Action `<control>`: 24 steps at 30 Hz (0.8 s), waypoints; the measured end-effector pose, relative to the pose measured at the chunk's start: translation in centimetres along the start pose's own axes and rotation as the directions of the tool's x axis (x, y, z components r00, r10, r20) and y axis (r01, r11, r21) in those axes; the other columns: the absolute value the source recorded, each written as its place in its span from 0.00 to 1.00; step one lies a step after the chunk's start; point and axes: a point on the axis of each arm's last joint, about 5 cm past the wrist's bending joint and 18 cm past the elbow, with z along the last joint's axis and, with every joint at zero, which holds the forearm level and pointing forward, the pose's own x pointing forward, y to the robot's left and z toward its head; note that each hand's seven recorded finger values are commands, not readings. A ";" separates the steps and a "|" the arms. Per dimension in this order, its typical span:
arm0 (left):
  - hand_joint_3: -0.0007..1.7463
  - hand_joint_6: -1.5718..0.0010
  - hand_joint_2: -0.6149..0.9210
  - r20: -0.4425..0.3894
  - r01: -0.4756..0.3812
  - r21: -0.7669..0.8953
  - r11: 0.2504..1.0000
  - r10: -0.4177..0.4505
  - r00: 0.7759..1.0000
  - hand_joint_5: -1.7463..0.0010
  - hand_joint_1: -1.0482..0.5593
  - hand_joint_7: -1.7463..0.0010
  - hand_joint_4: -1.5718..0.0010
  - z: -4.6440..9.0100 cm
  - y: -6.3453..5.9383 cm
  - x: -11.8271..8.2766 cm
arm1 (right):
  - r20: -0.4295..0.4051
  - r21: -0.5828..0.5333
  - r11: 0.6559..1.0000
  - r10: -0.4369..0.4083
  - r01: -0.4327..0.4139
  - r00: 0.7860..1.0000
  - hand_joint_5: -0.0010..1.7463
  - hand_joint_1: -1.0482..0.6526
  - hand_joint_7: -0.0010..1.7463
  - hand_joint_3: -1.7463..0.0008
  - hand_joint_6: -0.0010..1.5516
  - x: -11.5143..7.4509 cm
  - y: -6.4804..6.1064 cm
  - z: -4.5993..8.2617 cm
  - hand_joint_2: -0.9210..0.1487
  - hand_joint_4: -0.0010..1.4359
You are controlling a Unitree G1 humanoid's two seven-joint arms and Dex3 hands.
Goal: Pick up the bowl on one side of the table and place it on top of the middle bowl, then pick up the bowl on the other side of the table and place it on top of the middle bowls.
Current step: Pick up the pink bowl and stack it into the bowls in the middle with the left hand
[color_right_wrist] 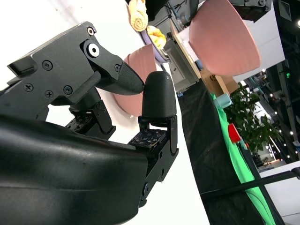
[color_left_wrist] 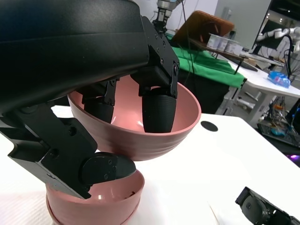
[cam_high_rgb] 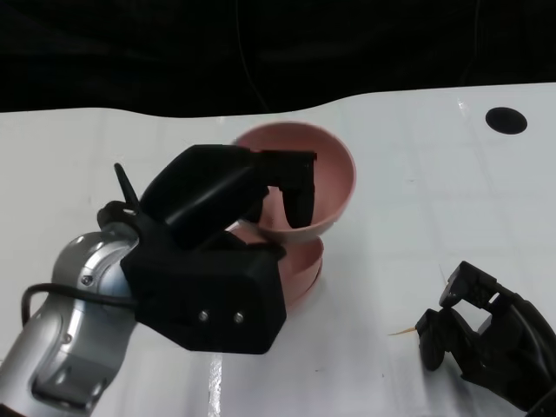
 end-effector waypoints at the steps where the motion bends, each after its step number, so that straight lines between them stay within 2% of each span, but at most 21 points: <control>1: 0.57 0.64 0.75 0.000 0.000 0.000 1.000 0.000 1.000 0.00 0.64 0.00 0.54 0.0 0.0 0.0 | 0.000 0.000 1.000 0.000 0.000 1.000 1.00 0.51 0.95 0.35 0.48 0.0 0.0 0.0 0.42 0.64; 15: 0.57 0.65 0.75 0.000 -0.001 -0.001 1.000 0.001 1.000 0.00 0.64 0.00 0.55 0.0 -0.1 0.0 | -0.001 -0.001 1.000 -0.001 0.001 1.000 1.00 0.52 0.93 0.35 0.48 0.0 0.0 0.0 0.42 0.63; 20: 0.57 0.67 0.76 -0.018 0.027 -0.040 0.999 -0.028 0.999 0.00 0.63 0.00 0.55 -0.5 -2.1 -0.6 | -0.002 0.001 1.000 -0.003 0.003 1.000 1.00 0.53 0.92 0.36 0.48 0.0 0.0 0.0 0.41 0.63; 24: 0.57 0.67 0.76 -0.019 0.026 -0.043 0.999 -0.027 0.999 0.00 0.63 0.00 0.55 -0.6 -2.3 -0.6 | -0.001 0.001 1.000 -0.002 0.002 1.000 1.00 0.53 0.91 0.37 0.49 0.0 0.0 0.0 0.41 0.63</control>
